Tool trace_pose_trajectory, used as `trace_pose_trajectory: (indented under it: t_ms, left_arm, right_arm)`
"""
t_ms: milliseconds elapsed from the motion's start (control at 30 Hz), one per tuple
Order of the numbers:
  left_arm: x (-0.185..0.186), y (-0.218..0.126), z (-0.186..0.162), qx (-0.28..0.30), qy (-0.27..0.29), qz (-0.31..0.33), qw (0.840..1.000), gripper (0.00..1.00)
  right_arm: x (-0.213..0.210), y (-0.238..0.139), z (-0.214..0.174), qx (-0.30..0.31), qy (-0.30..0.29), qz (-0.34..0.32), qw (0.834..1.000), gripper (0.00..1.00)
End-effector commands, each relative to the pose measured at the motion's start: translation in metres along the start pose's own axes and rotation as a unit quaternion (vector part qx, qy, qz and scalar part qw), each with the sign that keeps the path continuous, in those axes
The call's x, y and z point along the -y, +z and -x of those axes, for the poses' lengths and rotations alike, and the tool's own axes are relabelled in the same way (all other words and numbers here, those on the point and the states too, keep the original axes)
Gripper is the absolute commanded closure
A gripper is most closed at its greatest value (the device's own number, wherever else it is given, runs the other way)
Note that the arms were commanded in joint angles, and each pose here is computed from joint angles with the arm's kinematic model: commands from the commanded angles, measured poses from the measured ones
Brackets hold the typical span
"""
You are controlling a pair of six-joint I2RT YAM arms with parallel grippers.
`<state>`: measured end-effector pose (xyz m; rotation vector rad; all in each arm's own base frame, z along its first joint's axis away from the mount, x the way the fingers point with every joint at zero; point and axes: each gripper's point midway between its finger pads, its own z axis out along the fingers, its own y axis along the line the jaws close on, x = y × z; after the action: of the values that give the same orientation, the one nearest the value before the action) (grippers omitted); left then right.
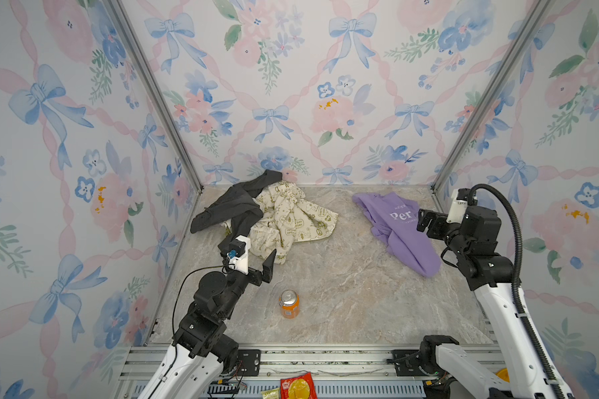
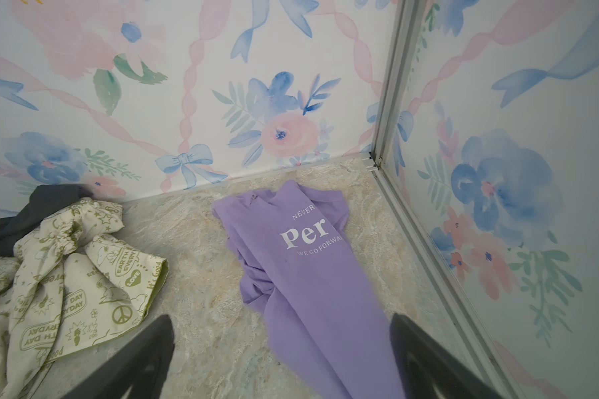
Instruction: Pick out a specific cloth from the pile
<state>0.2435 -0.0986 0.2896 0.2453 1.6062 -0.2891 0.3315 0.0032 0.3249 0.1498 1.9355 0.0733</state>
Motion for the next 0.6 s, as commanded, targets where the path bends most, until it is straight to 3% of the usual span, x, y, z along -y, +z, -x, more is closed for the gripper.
trace_pose_trajectory:
  t_ms: [0,200,333,567]
  left_arm:
    - [-0.023,-0.003,0.021,0.026,-0.053,0.065,0.996,0.02]
    - [-0.053,-0.003,0.02,0.073,-0.113,0.149,0.98,0.02]
    - [-0.069,0.004,-0.007,0.092,-0.097,0.199,0.971,0.02]
    - [-0.097,0.017,-0.055,0.075,-0.033,0.285,0.955,0.02]
  right_arm:
    - [-0.024,-0.007,0.004,0.027,-0.035,0.041,0.998,0.03]
    - [-0.042,-0.008,-0.019,0.05,-0.057,0.073,0.994,0.03]
    - [-0.035,0.003,-0.046,0.05,-0.054,0.066,0.995,0.03]
    - [-0.01,0.044,-0.104,0.025,-0.068,0.007,0.997,0.03]
